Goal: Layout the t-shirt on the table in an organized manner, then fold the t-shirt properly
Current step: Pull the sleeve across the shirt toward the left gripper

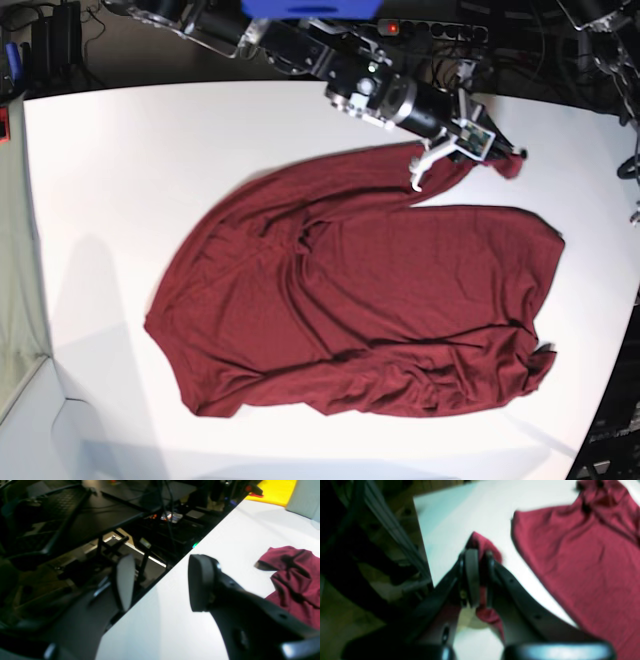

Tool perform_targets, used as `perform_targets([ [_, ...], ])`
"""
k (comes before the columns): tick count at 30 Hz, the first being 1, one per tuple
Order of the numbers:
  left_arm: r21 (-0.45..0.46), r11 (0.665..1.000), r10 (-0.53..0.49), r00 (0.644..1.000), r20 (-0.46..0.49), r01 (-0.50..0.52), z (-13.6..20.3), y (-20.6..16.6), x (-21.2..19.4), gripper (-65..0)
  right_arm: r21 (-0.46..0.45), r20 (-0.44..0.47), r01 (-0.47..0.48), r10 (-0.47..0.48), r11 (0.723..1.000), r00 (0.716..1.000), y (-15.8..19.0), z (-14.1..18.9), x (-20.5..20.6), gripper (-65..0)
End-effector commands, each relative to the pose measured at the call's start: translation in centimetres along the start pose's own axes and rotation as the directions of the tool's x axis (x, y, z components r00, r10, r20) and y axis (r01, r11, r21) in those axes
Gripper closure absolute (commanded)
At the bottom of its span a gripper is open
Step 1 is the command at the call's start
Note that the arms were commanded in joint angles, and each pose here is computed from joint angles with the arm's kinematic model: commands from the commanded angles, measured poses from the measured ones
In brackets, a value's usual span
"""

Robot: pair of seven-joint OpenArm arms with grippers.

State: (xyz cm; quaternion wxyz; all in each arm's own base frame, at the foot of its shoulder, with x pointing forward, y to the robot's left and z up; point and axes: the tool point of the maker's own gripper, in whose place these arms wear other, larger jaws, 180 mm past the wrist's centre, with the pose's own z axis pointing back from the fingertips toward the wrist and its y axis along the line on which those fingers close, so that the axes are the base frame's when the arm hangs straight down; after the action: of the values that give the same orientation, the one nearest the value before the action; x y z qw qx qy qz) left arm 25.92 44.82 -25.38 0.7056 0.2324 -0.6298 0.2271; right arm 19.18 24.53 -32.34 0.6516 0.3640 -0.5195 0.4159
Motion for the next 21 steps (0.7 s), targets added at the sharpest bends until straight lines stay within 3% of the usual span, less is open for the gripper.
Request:
perform_targets([
  [1,0.001,1.000,-0.012,0.998,0.065,0.012,-0.2,0.3,2.1,-33.2,0.011,0.069,0.009,-0.010,1.000,0.998,0.4,-0.3,2.2,0.0],
  [8,-0.006,1.000,-0.013,0.998,0.059,0.013,-0.1,0.0,1.9,-33.2,0.006,0.003,0.005,-0.005,1.000,1.000,0.0,-0.7,-0.3,0.0],
  [10,-0.007,1.000,-0.013,0.998,0.056,0.013,-0.1,0.0,1.7,-33.2,0.005,-0.024,0.006,-0.006,1.000,1.000,-0.1,-0.8,-1.1,-5.1],
  [15,-0.001,1.000,0.004,0.999,0.034,-0.004,0.1,-0.1,0.7,-33.2,0.003,-0.032,-0.003,0.003,1.000,0.999,-0.5,-1.2,-1.0,-26.5],
  [18,-0.001,1.000,0.004,0.999,0.034,-0.004,0.1,-0.1,0.7,-33.2,0.000,-0.010,-0.008,0.008,1.000,1.000,-0.7,-1.2,-0.3,-34.4],
  [21,-0.001,1.000,0.004,0.999,0.032,-0.004,0.1,-0.1,0.6,-33.2,-0.057,0.033,0.017,-0.015,0.998,0.999,-2.8,-0.7,1.2,-38.0],
])
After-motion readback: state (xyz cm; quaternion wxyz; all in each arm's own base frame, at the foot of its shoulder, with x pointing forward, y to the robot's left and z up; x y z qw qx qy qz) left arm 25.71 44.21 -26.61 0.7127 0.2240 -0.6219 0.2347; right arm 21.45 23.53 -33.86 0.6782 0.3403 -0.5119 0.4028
